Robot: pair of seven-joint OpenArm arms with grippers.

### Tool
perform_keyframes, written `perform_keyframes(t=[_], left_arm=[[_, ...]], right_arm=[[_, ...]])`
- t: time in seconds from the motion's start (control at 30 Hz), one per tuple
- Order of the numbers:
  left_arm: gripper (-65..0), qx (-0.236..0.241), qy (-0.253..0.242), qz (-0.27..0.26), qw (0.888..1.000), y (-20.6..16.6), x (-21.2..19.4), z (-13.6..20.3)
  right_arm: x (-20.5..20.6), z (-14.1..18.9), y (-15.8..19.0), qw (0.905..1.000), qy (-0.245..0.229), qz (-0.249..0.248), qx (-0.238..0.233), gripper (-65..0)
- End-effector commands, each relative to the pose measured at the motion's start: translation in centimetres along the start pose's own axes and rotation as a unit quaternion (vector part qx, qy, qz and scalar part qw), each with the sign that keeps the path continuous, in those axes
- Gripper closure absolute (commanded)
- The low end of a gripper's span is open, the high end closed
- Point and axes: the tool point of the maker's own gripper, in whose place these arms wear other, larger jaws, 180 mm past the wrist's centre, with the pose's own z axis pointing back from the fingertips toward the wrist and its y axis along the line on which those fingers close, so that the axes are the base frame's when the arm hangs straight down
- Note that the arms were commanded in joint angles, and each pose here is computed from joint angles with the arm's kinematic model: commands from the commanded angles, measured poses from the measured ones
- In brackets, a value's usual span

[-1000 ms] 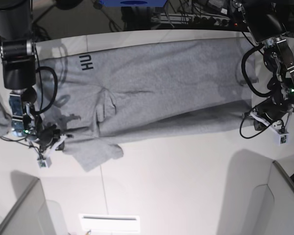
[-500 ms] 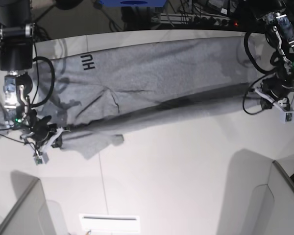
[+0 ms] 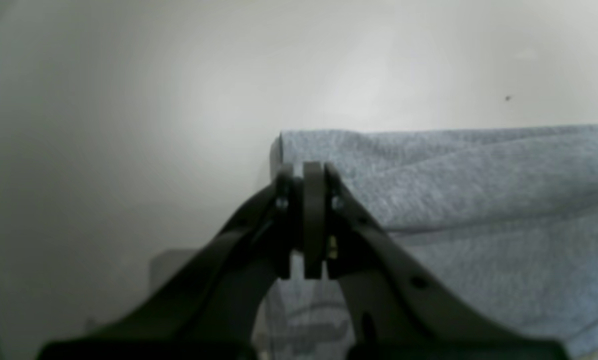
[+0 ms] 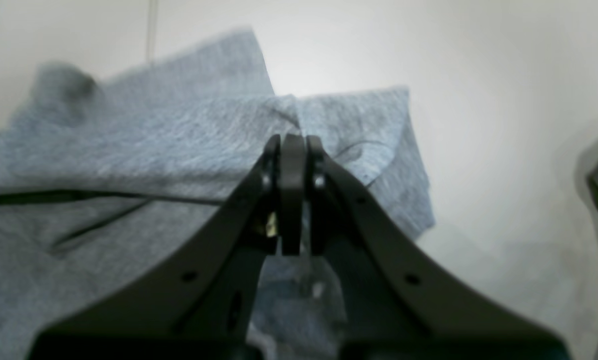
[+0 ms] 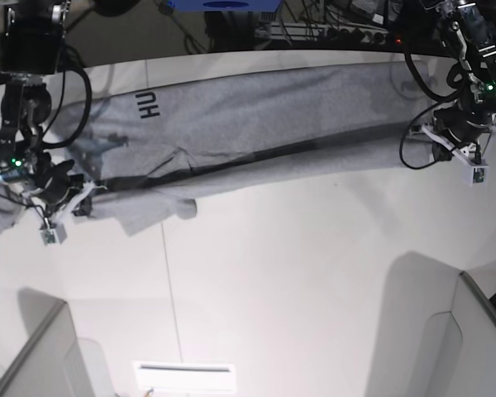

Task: Fold the T-shirt properly
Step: 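Grasp the side edge and fold it over toward the collar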

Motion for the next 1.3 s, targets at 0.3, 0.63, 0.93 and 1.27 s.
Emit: perform_keyframes(t=[0.3, 0.63, 0.93, 1.27], left_arm=[[0.0, 0.002, 0.005, -0.001, 1.0, -0.3, -1.3, 0.7], [0.0, 0.002, 0.021, -0.004, 1.0, -0.3, -2.7, 1.2], [0.0, -0.019, 0.005, 0.063, 0.998, 1.3, -3.3, 3.1], [0.0, -0.016, 0.032, 0.064, 0.997, 1.5, -5.4, 3.7]], right_arm=[[-0.3, 2.6, -1.6, 0.9996, -0.016, -0.001, -0.025, 0.0], [-3.4, 4.3, -0.5, 0.9992, 0.023, -0.018, -0.026, 0.0], [-5.0, 5.1, 0.2, 0.999, 0.036, -0.009, -0.024, 0.0], [-6.9, 5.8, 0.7, 0.9983, 0.053, -0.004, -0.022, 0.0]])
